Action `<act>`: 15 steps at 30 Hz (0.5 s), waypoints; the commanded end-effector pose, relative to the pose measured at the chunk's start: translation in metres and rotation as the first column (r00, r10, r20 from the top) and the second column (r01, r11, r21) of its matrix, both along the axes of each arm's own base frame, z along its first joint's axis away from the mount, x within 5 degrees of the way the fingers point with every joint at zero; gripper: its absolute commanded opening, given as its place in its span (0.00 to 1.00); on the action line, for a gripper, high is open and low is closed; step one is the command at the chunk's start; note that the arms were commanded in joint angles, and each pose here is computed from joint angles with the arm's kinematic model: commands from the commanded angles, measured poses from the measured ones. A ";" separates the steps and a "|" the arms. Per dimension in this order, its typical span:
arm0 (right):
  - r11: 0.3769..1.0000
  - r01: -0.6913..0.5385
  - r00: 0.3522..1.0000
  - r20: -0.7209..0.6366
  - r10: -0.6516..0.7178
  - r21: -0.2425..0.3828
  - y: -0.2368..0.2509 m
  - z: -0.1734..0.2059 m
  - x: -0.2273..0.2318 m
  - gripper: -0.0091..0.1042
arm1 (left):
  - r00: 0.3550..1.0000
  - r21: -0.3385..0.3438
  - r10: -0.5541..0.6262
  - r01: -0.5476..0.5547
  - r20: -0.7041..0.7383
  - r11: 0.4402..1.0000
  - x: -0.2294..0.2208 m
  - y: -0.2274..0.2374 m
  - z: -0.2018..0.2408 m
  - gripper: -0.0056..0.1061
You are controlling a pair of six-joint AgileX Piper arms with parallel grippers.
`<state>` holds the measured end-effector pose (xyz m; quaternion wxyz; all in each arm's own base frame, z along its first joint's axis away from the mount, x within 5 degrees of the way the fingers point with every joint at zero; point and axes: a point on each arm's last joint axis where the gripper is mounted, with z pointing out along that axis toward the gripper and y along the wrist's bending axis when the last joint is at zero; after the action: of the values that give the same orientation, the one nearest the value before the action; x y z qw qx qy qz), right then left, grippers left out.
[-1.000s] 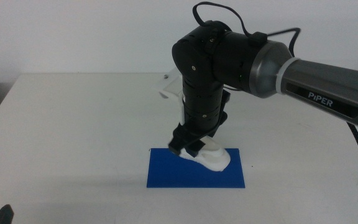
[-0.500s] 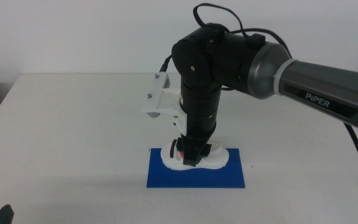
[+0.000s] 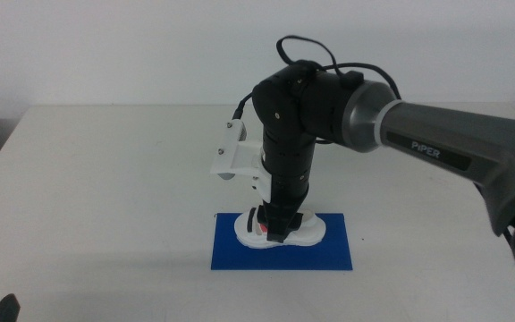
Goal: Use one arm to grab the shoe from the table and place it on the mat.
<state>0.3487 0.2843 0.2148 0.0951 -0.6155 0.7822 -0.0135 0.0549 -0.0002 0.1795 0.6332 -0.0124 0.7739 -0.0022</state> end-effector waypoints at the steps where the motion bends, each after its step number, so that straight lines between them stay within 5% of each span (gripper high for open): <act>1: 0.997 -0.006 0.995 0.100 -0.001 0.070 -0.003 0.029 0.006 0.05 | 0.996 -0.010 0.004 -0.004 0.086 1.000 0.001 0.000 0.006 0.89; 11: 0.998 0.006 0.997 0.072 -0.010 0.055 -0.005 0.015 0.011 0.05 | 0.996 -0.010 0.004 -0.004 0.086 1.000 0.001 0.000 0.006 0.89; 15: 0.998 -0.022 0.998 0.066 0.018 0.056 -0.005 0.015 0.011 0.21 | 0.996 -0.010 0.004 -0.004 0.086 1.000 0.001 0.000 0.006 0.89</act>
<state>0.3591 0.2835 0.1976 0.0994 -0.6169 0.7807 -0.0094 0.0549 -0.0002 0.1795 0.6332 -0.0124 0.7739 -0.0022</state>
